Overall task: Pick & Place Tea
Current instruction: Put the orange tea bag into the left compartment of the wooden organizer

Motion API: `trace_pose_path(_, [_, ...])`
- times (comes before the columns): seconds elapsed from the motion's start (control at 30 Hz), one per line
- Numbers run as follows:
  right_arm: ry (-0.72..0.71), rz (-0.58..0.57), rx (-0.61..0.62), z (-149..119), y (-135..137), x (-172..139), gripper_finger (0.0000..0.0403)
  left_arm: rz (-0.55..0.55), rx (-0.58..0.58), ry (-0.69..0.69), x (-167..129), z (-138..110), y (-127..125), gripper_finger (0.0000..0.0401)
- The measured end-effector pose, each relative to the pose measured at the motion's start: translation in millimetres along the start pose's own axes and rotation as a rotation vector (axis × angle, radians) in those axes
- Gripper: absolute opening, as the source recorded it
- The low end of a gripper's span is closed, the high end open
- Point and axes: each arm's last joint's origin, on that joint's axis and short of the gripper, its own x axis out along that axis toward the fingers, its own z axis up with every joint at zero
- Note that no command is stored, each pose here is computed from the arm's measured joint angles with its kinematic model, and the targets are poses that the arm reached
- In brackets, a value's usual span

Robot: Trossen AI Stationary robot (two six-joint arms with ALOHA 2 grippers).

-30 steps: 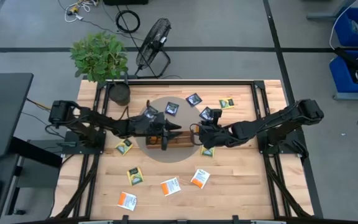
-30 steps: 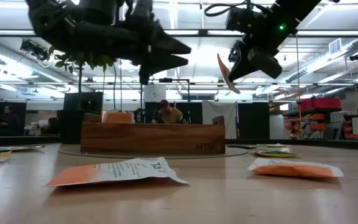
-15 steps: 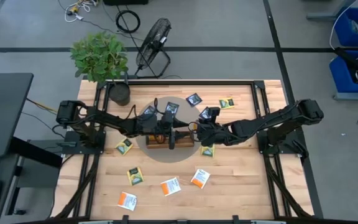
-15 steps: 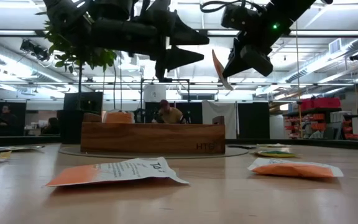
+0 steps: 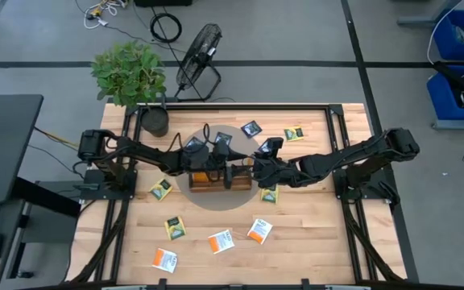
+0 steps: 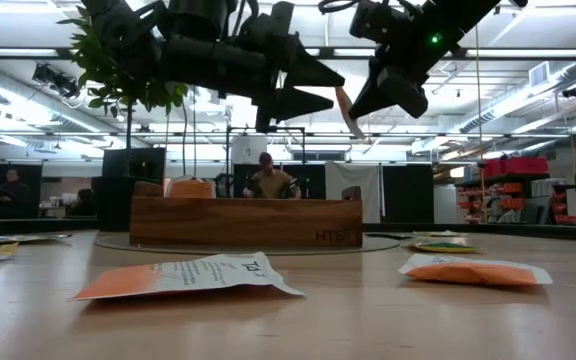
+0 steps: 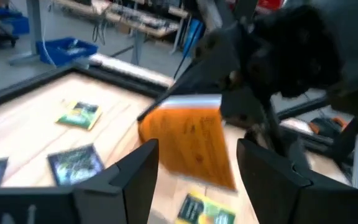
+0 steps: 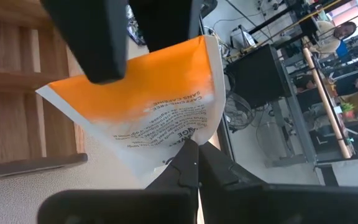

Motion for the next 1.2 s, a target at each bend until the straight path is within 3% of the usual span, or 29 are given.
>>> trace_pose_path(0.23, [-0.005, -0.003, 0.002, 0.7, -0.3, 0.1, 0.0, 0.026, 0.004, 0.034, 0.9, -4.0, 5.4, 0.022])
trace_pose_path(0.37, [-0.004, 0.004, -0.004, 0.4, 1.4, -1.4, 0.0, 0.032, 0.007, 0.051, 0.8, -5.6, 5.8, 0.0198])
trace_pose_path(0.47, [-0.008, 0.016, -0.007, 0.6, 2.5, -2.3, 0.0, 0.029, 0.029, 0.055, 0.8, -6.0, 5.7, 0.0157])
trace_pose_path(0.7, [0.027, 0.042, -0.032, -4.4, 7.8, -6.3, 0.0, 0.038, 0.064, 0.078, 0.6, -8.3, 6.2, 0.0017])
trace_pose_path(0.97, [0.032, 0.052, -0.032, -5.7, 12.4, -11.0, 0.0014, 0.049, 0.07, 0.092, 0.6, -9.3, 8.7, 0.0005])
trace_pose_path(1.2, [0.063, 0.052, 0.058, -12.8, 3.6, -26.0, 0.0085, 0.052, 0.098, 0.099, -0.1, -11.0, 7.3, 0.0004])
